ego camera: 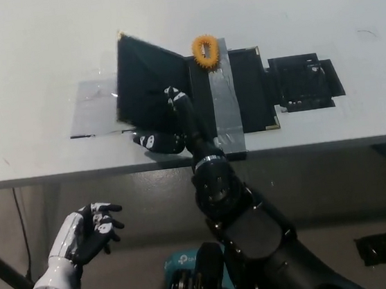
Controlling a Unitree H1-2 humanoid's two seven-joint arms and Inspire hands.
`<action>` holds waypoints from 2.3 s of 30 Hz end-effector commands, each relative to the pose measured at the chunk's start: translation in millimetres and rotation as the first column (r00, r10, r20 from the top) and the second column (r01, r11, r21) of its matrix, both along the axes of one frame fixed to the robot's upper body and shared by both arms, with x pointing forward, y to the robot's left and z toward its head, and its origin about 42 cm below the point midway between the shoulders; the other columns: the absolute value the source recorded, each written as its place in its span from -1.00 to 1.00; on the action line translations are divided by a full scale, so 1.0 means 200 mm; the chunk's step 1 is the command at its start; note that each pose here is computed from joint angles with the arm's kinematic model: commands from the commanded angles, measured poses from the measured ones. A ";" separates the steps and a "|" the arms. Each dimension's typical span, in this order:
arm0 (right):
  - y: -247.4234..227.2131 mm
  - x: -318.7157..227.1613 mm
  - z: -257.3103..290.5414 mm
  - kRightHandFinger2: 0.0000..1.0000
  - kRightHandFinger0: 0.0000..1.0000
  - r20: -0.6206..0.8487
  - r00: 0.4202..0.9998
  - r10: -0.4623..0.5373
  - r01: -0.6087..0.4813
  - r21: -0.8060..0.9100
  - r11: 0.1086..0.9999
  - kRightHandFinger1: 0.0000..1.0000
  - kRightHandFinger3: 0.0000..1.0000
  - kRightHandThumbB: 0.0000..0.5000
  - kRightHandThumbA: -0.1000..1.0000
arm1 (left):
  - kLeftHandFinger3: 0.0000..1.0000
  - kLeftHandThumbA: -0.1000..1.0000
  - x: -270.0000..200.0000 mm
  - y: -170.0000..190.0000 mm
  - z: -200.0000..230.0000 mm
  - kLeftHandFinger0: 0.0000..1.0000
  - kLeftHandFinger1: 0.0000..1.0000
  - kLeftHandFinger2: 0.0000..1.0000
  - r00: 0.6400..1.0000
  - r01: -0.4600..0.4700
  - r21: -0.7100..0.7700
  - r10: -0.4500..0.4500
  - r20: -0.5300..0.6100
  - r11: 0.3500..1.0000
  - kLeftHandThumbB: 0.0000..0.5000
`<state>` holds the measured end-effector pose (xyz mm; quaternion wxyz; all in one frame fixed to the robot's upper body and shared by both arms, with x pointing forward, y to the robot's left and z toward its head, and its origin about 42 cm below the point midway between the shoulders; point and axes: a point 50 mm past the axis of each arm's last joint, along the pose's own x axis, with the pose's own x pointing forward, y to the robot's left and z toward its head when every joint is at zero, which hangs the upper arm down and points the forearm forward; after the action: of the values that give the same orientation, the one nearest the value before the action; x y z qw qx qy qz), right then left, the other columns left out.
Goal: The robot uses its right hand to push the cover of the diary kept in the middle of the desk towards the left to open it
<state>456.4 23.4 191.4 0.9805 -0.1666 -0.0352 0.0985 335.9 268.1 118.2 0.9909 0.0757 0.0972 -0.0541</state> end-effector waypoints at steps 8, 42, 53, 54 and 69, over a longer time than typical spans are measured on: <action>-0.02 0.03 -0.04 0.45 0.06 0.073 0.993 0.097 -0.075 -0.254 0.964 0.23 1.00 -0.20 1.00 | -0.08 -0.58 0.09 -0.05 0.13 -0.62 -0.40 -0.29 0.996 0.063 0.035 -0.065 0.057 0.997 0.64; -0.44 -0.05 0.66 1.00 1.00 0.072 0.982 0.176 -0.189 0.309 0.932 1.00 1.00 -0.14 1.00 | 0.03 -0.64 -0.10 0.02 -0.02 -0.53 -0.36 -0.21 0.999 -0.022 -0.023 0.023 0.030 0.999 0.48; -0.83 -0.23 0.91 1.00 0.84 0.213 0.961 0.178 -0.269 0.555 0.787 0.99 1.00 -0.14 1.00 | 0.25 -0.62 -0.17 0.06 -0.08 -0.47 -0.31 -0.14 0.996 -0.083 -0.038 0.083 -0.011 0.996 0.32; -0.88 -0.25 0.89 1.00 0.82 0.222 0.962 0.157 -0.257 0.550 0.795 0.99 1.00 -0.12 1.00 | 0.25 -0.64 -0.17 0.06 -0.08 -0.48 -0.32 -0.15 0.997 -0.083 -0.040 0.083 -0.008 0.996 0.31; -1.59 -0.72 0.16 0.96 0.76 0.168 0.917 -0.362 0.252 0.458 0.852 0.93 1.00 -0.22 1.00 | 0.11 -0.52 -0.22 0.14 -0.09 -0.53 -0.37 -0.20 0.991 -0.134 -0.051 0.135 0.021 0.990 0.29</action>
<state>334.4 -266.9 223.0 0.9932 0.0289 -0.0888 -0.0691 290.5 292.3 85.7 0.9886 0.0480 0.1430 -0.0012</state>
